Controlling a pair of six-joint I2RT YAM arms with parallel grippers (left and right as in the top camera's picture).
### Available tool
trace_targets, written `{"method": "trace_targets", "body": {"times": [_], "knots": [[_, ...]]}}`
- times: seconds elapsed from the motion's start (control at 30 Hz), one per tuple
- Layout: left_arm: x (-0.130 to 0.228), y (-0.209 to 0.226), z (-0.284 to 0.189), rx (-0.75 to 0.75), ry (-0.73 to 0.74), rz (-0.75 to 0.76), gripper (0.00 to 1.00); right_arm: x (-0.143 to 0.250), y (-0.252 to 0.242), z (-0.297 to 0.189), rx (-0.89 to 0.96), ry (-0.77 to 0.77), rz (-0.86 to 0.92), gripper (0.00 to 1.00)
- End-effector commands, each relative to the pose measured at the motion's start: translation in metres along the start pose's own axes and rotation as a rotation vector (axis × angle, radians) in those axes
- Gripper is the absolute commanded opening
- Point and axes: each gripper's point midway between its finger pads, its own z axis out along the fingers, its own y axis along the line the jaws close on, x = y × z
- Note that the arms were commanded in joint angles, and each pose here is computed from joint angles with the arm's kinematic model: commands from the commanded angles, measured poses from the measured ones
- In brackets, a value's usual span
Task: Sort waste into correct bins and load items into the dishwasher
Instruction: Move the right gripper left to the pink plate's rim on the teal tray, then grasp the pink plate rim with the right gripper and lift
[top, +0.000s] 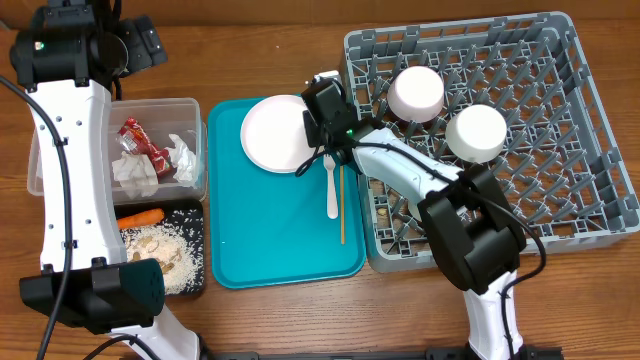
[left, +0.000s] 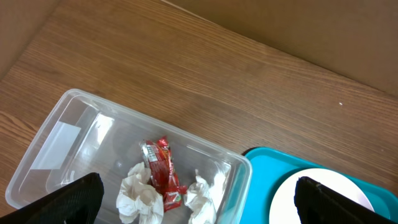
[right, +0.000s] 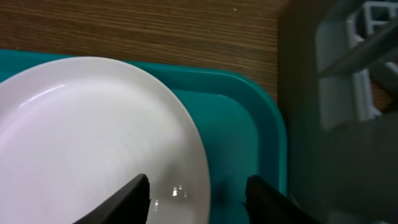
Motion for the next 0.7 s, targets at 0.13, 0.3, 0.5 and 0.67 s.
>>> {"method": "trace_targets", "body": {"times": [0.13, 0.3, 0.5, 0.67], "knots": [[-0.009, -0.002, -0.013, 0.023, -0.035, -0.017, 1.0, 0.022, 0.003, 0.02, -0.041, 0.06, 0.004, 0.51], [-0.009, -0.002, -0.013, 0.023, -0.035, -0.017, 1.0, 0.023, 0.003, 0.02, -0.041, 0.063, 0.004, 0.4], [-0.009, -0.002, -0.013, 0.023, -0.035, -0.017, 1.0, 0.027, 0.003, 0.02, -0.037, 0.078, -0.001, 0.25], [-0.009, -0.002, -0.013, 0.022, -0.034, -0.017, 1.0, 0.029, 0.003, 0.02, -0.035, 0.085, -0.003, 0.16]]}}
